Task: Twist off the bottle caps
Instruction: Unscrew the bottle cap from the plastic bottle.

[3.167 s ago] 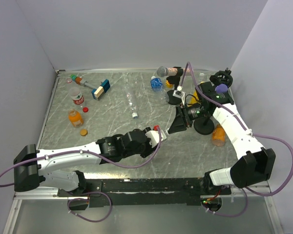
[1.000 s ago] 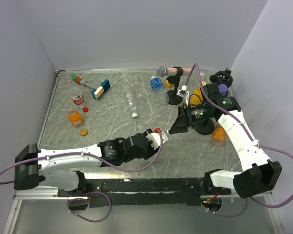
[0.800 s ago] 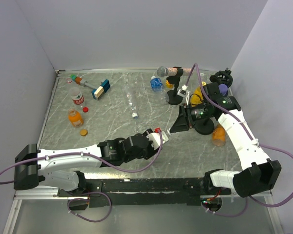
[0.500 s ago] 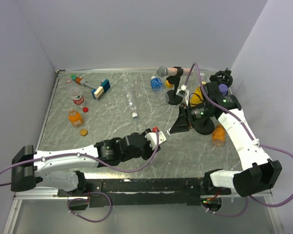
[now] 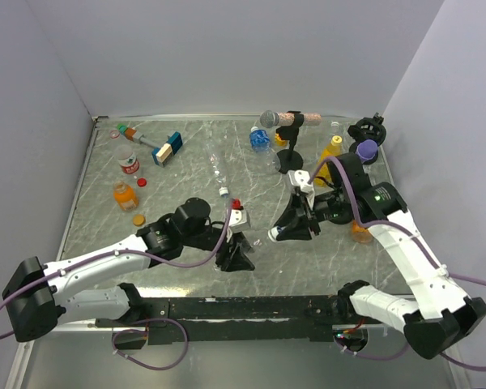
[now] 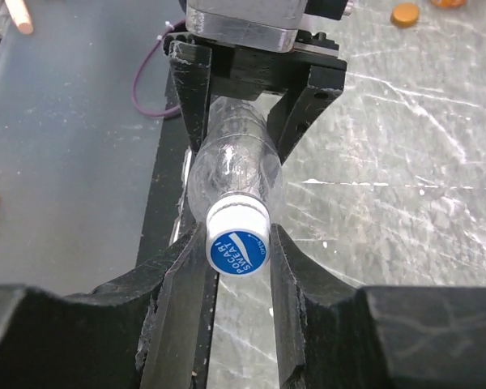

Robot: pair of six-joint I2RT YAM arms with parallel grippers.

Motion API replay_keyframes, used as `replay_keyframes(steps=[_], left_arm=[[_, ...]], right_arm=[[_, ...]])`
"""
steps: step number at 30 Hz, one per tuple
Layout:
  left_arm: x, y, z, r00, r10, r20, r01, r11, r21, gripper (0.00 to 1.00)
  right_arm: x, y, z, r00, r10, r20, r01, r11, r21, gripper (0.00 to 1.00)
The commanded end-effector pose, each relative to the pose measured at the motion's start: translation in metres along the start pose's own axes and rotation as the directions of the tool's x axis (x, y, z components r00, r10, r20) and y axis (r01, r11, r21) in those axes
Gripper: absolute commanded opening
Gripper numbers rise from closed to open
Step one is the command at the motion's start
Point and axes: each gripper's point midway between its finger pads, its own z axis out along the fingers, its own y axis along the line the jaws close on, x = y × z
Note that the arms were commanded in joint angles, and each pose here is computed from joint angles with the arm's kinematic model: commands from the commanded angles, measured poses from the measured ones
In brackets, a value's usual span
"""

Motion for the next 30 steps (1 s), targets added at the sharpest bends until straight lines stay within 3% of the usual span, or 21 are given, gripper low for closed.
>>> replay_keyframes(steps=[1, 5, 8, 14, 19, 21, 30], left_arm=[[-0.032, -0.003, -0.007, 0.996, 0.04, 0.086, -0.041, 0.999, 0.012, 0.18], [-0.031, 0.028, -0.013, 0.996, 0.066, 0.063, -0.054, 0.983, -0.174, 0.18], [-0.029, 0.043, -0.016, 0.996, 0.085, 0.027, -0.073, 0.955, -0.289, 0.18], [-0.033, 0.056, -0.013, 0.987, 0.155, -0.051, -0.16, 0.847, -0.508, 0.18], [-0.039, 0.076, -0.018, 0.981, 0.17, -0.095, -0.187, 0.681, -0.708, 0.18], [-0.039, 0.078, -0.013, 0.977, 0.173, -0.126, -0.209, 0.649, -0.731, 0.18], [-0.041, 0.075, 0.006, 0.973, 0.189, -0.131, -0.224, 0.652, -0.725, 0.17]], right_arm=[[-0.003, -0.016, 0.004, 1.0, 0.016, -0.016, -0.016, 1.0, 0.005, 0.23], [-0.021, -0.028, -0.007, 0.99, 0.138, -0.008, -0.136, 0.987, 0.085, 0.79], [-0.041, -0.033, -0.023, 0.983, 0.181, 0.043, -0.185, 0.974, 0.13, 0.98], [-0.046, -0.046, -0.041, 0.914, 0.384, 0.134, -0.403, 0.897, 0.183, 0.99], [-0.005, -0.053, -0.035, 0.797, 0.598, 0.088, -0.601, 0.767, 0.224, 0.99], [0.006, -0.05, -0.033, 0.765, 0.642, 0.049, -0.637, 0.742, 0.211, 0.99], [0.014, -0.047, -0.026, 0.725, 0.688, 0.031, -0.682, 0.713, 0.163, 0.93]])
